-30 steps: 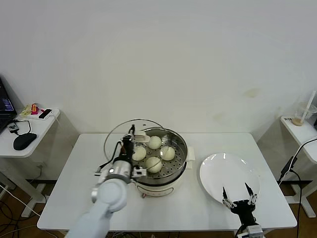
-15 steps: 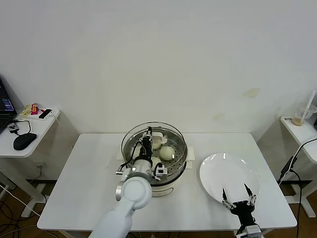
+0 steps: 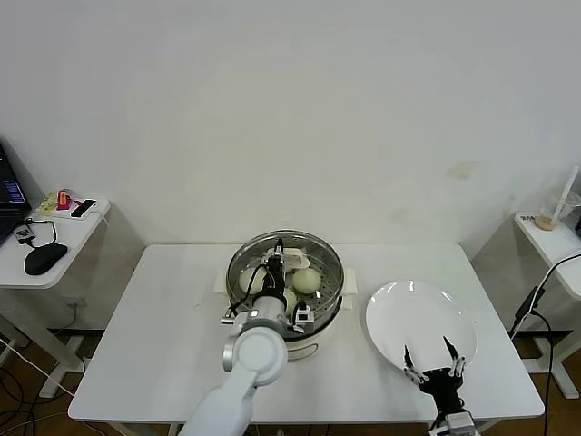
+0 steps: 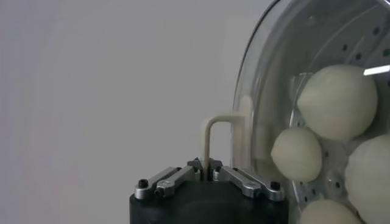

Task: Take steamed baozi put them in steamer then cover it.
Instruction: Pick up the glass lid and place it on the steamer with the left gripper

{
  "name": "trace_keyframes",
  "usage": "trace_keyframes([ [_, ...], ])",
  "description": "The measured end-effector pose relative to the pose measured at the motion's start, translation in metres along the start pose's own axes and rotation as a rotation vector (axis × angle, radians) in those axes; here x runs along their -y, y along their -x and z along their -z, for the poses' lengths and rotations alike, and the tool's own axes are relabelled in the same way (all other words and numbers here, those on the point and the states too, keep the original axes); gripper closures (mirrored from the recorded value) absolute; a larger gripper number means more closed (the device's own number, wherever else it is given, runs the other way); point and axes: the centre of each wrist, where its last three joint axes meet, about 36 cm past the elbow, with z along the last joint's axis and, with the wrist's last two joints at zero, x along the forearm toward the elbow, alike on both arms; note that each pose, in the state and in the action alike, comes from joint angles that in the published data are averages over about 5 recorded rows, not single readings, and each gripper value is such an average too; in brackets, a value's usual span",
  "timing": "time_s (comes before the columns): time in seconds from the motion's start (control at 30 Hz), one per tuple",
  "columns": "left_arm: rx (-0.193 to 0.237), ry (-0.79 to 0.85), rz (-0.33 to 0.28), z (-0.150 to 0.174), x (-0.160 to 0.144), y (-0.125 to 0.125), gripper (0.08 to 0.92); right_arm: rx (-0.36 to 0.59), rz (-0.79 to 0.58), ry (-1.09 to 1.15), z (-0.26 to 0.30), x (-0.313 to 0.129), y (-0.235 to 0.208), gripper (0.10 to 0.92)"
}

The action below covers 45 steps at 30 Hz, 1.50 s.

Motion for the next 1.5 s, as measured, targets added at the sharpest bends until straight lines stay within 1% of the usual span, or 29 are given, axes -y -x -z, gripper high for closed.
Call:
trace_keyframes([
  [0.53,-0.019,-0.004,-0.008,0.002,0.008,0.004,0.862,0.001,0.010,-0.006,-0.002,-0.002,-0.001,0.200],
  [0.93,-0.025,-0.004,-0.006,0.000,0.015,0.000,0.862,0.003,0.018,-0.010,-0.002,-0.003,0.000,0.200],
  [1.0,-0.025,-0.006,-0.004,0.000,0.015,-0.001,0.846,0.003,0.019,-0.011,-0.002,-0.003,0.000,0.200],
  [1.13,-0.024,-0.008,0.001,-0.002,0.014,-0.006,0.754,0.003,0.020,-0.013,-0.002,-0.004,-0.001,0.200],
  [1.3,-0.018,-0.014,0.007,-0.004,0.012,-0.014,0.607,0.002,0.026,-0.015,-0.002,-0.007,-0.001,0.200],
  [1.5,0.007,-0.034,0.023,-0.007,0.009,-0.033,0.433,0.000,0.029,-0.017,-0.002,-0.007,-0.003,0.200],
])
